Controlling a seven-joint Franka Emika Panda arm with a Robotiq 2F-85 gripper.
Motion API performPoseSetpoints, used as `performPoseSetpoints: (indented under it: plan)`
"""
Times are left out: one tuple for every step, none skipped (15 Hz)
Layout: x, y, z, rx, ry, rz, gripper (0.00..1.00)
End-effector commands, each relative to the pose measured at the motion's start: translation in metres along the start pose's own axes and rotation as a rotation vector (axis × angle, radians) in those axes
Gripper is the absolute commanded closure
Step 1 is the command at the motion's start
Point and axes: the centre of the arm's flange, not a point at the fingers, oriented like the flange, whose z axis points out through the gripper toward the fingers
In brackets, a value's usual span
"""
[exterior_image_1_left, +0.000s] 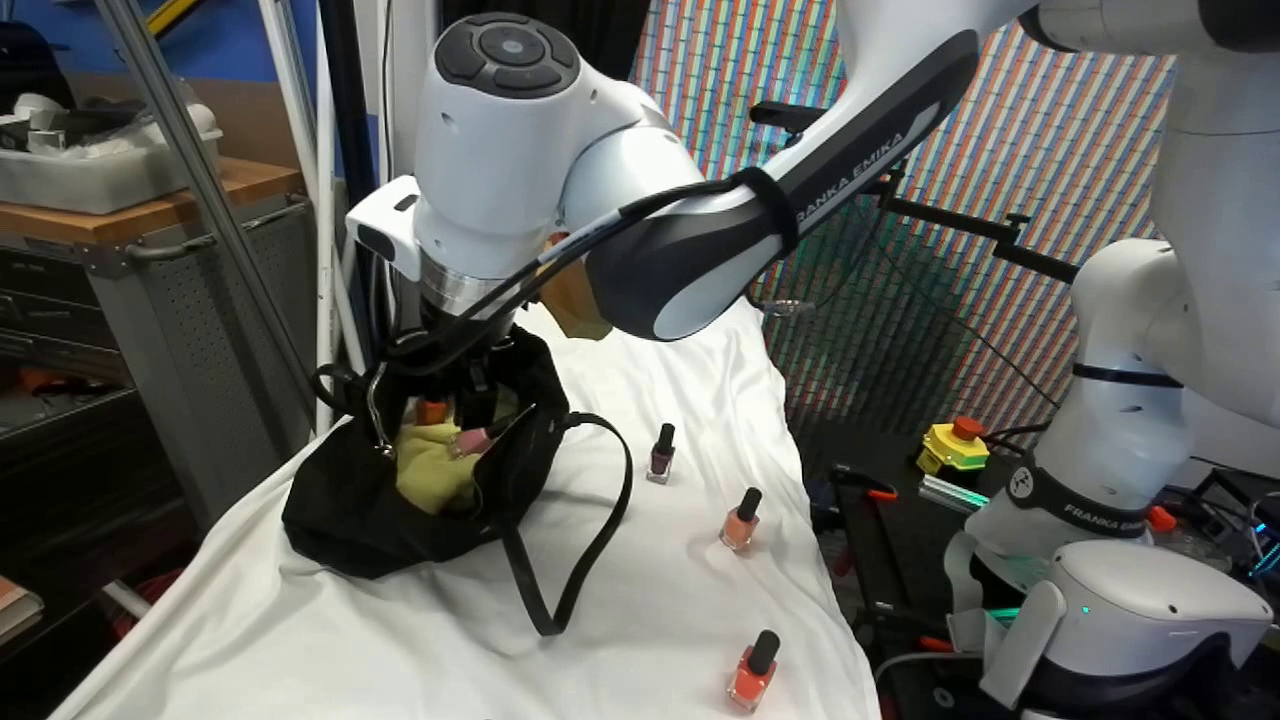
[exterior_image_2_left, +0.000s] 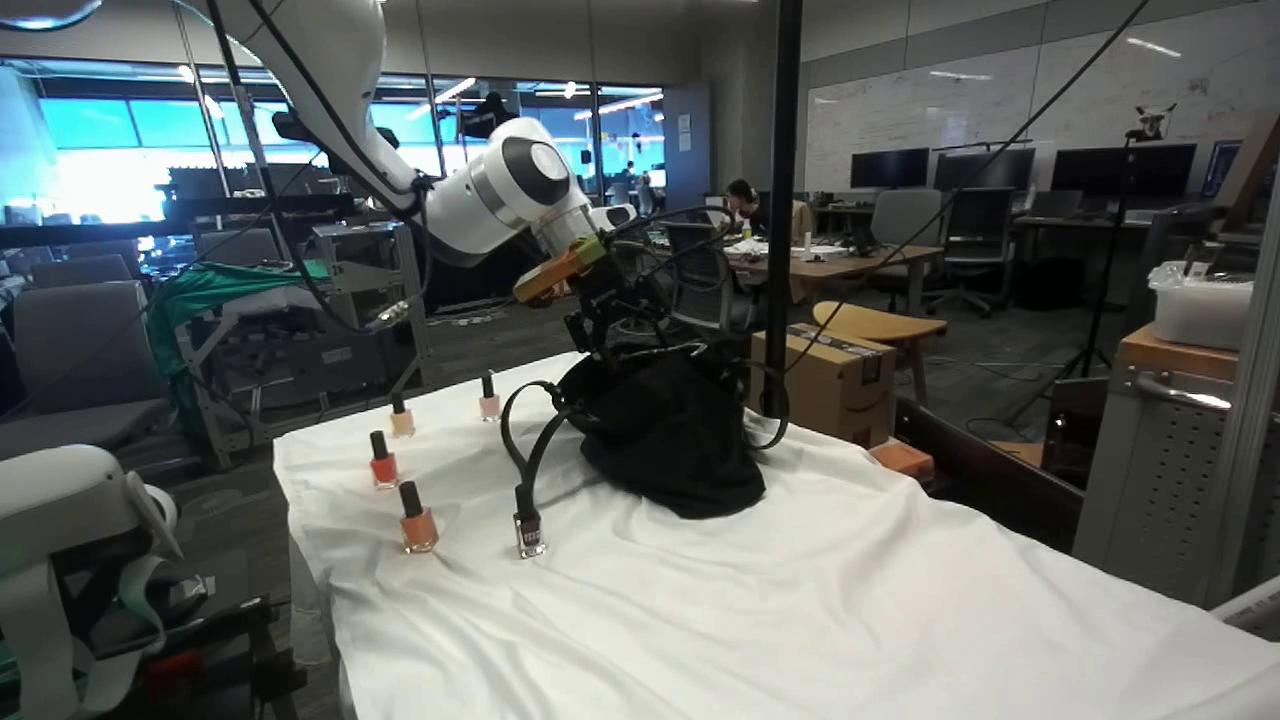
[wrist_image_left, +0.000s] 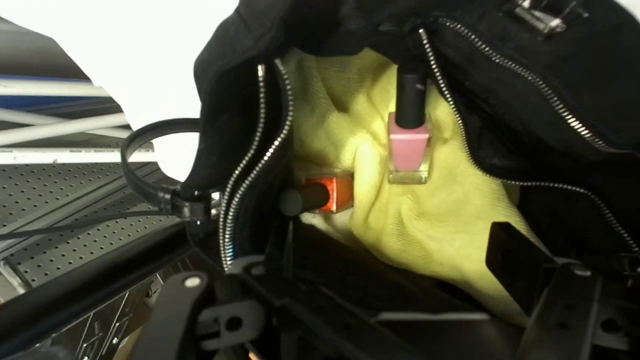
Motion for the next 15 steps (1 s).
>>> performPoseSetpoints:
  plan:
    - [-0.048, -0.009, -0.045, 0.058, 0.010, 0.023, 0.00]
    - [-0.058, -0.013, -0.052, 0.081, 0.007, 0.033, 0.00]
    - [-0.070, -0.015, -0.062, 0.109, 0.008, 0.056, 0.00]
    - [-0.080, -0.018, -0.070, 0.134, 0.009, 0.078, 0.00]
    - [-0.091, -0.021, -0.076, 0.149, 0.009, 0.107, 0.00]
    - [-0.100, -0.022, -0.083, 0.168, 0.006, 0.129, 0.00]
    - [-0.110, -0.025, -0.086, 0.184, 0.006, 0.154, 0.00]
    - [-0.120, -0.027, -0.088, 0.192, 0.005, 0.180, 0.00]
    - [-0.129, -0.027, -0.088, 0.215, -0.007, 0.206, 0.00]
    - [-0.137, -0.028, -0.087, 0.229, -0.013, 0.234, 0.00]
    - [-0.145, -0.029, -0.085, 0.249, -0.024, 0.259, 0.00]
    - [-0.152, -0.029, -0.082, 0.267, -0.032, 0.289, 0.00]
    - [-0.158, -0.030, -0.075, 0.288, -0.037, 0.319, 0.00]
    - [-0.164, -0.030, -0.070, 0.304, -0.039, 0.342, 0.00]
    - [-0.168, -0.031, -0.061, 0.309, -0.034, 0.382, 0.00]
